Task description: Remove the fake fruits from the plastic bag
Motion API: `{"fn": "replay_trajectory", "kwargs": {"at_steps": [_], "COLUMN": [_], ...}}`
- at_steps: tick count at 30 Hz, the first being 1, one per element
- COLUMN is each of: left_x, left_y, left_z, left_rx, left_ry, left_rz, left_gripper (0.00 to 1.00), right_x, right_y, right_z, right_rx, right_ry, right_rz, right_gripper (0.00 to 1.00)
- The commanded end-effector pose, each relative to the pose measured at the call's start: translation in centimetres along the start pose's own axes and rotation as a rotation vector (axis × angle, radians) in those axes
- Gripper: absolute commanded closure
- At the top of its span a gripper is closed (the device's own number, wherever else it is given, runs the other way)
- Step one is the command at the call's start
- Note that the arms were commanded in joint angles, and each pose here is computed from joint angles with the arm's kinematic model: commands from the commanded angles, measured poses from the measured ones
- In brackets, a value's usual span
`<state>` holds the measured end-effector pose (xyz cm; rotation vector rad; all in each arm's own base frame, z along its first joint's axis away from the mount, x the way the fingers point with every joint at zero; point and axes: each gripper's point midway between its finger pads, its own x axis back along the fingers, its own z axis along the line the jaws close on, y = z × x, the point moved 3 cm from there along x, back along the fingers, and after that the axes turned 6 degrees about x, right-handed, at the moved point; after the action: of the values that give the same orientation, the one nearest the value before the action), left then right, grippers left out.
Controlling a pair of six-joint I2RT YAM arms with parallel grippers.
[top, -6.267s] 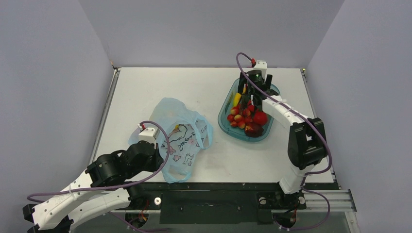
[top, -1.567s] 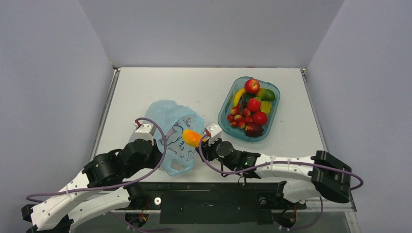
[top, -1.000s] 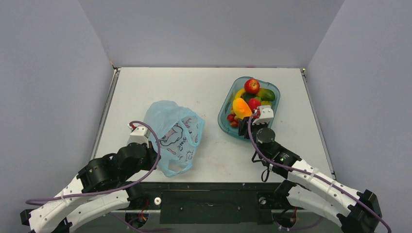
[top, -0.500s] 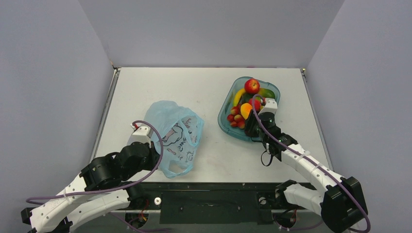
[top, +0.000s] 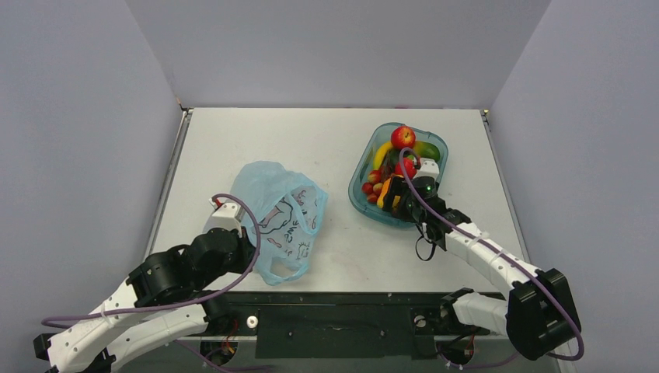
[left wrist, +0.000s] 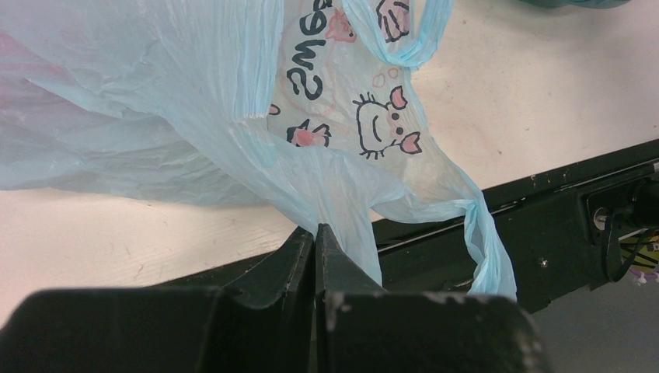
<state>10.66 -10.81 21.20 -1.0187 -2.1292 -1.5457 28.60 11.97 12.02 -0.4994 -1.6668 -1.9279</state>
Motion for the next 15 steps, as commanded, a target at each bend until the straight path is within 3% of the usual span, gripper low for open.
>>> {"fn": "replay_trajectory", "kwargs": {"at_steps": [1, 5, 10, 11, 15], "left_x": [-0.2, -0.1, 0.1, 0.2, 0.7], "left_y": [0.2, 0.2, 0.2, 0.2, 0.4], "left_z": [-1.1, -1.5, -1.8, -1.8, -2.0], "left_rx": [-0.023, -0.046, -0.052, -0.056, -0.057], "left_ry": [-0.048, -0.067, -0.092, -0.102, -0.126], "left_rz": [0.005, 0.022, 0.021, 0.023, 0.018], "left_gripper": [1.00, 1.00, 0.99, 0.96, 0.66], "right_x": [1.7, 3.7, 5.6, 6.1, 7.1], "right_y": [2.9, 4.5, 5.3, 5.3, 3.6], "right_z": [-0.7, -0.3, 5.0, 7.3, 15.5], "right_rx": [0.019, 0.053, 0.096, 0.080, 0.107], "right_ry": [-0.044, -0.036, 0.090, 0.166, 0.380], "right_rz": [-0.111, -0.182, -0.292, -0.316, -0.317], "right_gripper": [0.17, 0.15, 0.16, 0.16, 0.17]}}
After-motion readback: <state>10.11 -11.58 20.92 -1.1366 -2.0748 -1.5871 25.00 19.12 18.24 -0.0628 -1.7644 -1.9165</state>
